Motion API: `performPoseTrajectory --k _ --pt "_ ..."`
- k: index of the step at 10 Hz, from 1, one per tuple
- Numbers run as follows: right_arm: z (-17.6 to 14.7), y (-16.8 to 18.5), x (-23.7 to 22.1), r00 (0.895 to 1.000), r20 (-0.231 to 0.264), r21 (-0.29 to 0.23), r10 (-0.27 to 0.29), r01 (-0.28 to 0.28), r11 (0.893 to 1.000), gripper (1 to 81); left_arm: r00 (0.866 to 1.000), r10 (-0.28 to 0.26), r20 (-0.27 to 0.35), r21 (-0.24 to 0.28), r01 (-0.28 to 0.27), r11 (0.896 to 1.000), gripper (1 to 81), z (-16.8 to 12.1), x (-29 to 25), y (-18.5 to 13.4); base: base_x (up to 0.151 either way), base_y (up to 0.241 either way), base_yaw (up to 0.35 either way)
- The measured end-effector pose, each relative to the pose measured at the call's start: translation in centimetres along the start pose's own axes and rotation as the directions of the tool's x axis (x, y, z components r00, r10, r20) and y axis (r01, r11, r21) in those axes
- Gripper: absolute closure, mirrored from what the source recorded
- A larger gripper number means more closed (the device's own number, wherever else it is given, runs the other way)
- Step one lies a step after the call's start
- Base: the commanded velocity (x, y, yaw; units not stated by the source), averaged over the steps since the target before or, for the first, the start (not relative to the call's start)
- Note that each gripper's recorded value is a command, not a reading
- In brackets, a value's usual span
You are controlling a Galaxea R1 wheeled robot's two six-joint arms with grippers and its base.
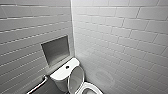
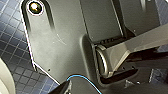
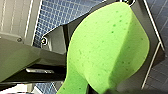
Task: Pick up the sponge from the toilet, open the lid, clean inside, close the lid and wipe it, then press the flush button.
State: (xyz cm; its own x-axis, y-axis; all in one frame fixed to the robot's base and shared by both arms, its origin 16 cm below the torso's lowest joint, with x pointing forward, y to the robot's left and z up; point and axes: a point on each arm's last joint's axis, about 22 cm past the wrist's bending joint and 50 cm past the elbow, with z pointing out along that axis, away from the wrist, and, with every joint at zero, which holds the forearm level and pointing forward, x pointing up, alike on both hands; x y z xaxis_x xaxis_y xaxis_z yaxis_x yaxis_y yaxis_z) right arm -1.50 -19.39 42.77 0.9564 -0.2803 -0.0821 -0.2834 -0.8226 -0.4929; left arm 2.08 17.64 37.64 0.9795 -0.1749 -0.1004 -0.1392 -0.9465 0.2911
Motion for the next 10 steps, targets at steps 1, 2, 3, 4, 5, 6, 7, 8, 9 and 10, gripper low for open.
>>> performPoseTrajectory --k 1,2,3,4,5,6,7,8,9,10 --pt "-1.0 1.0 0.0 0.999 -0.009 -0.002 0.052 -0.052 0.999 81.1 1.000 0.000 -0.003 -0.003 0.000 1.000 1.0 -0.1 0.1 -0.1 0.000 0.000 0.000" --pt "-1.2 1.1 -0.6 0.994 -0.001 -0.003 0.106 -0.106 0.994 81.1 1.000 0.000 0.000 0.000 0.000 1.000 1.0 -0.1 -0.1 -0.5 0.000 0.000 0.000" --pt "-1.0 0.7 -1.7 0.986 0.017 -0.006 0.164 -0.164 0.986 81.1 1.000 -0.001 0.002 0.001 0.001 1.000 1.0 -0.2 -0.2 -0.6 0.000 0.000 0.000" --pt "-1.1 1.0 -2.4 0.981 0.031 -0.022 0.193 -0.192 0.981 81.1 1.000 -0.001 0.002 0.001 0.001 1.000 1.0 -0.2 -0.2 -0.6 0.000 0.000 0.000" --pt "-1.7 2.2 -2.4 0.976 0.035 -0.048 0.215 -0.214 0.976 81.1 1.000 -0.001 0.002 0.001 0.001 1.000 1.0 -0.2 -0.2 -0.6 0.000 0.000 0.000" --pt "-2.2 3.6 -2.3 0.970 0.047 -0.089 0.237 -0.232 0.969 81.1 1.000 -0.001 0.002 0.001 0.001 1.000 1.0 -0.2 -0.2 -0.6 0.000 0.000 0.000" --pt "-2.3 3.9 -2.0 0.972 0.058 -0.109 0.229 -0.222 0.969 81.1 1.000 -0.001 0.002 0.000 0.001 1.000 1.0 -0.2 -0.2 -0.6 0.000 0.000 0.000" --pt "-1.9 3.2 -1.6 0.976 0.071 -0.106 0.204 -0.196 0.975 81.1 1.000 -0.001 0.001 0.001 0.001 1.000 1.0 -0.2 -0.2 -0.6 0.000 0.000 0.000" --pt "-1.8 2.1 -1.0 0.985 0.072 -0.083 0.159 -0.153 0.985 81.1 1.000 -0.001 0.001 0.001 0.001 1.000 1.0 -0.2 -0.2 -0.6 0.000 0.000 0.000" --pt "-2.1 1.7 -0.2 0.990 0.064 -0.064 0.127 -0.123 0.990 81.1 1.000 -0.001 0.002 0.001 0.001 1.000 1.0 -0.2 -0.2 -0.6 0.000 0.000 0.000"
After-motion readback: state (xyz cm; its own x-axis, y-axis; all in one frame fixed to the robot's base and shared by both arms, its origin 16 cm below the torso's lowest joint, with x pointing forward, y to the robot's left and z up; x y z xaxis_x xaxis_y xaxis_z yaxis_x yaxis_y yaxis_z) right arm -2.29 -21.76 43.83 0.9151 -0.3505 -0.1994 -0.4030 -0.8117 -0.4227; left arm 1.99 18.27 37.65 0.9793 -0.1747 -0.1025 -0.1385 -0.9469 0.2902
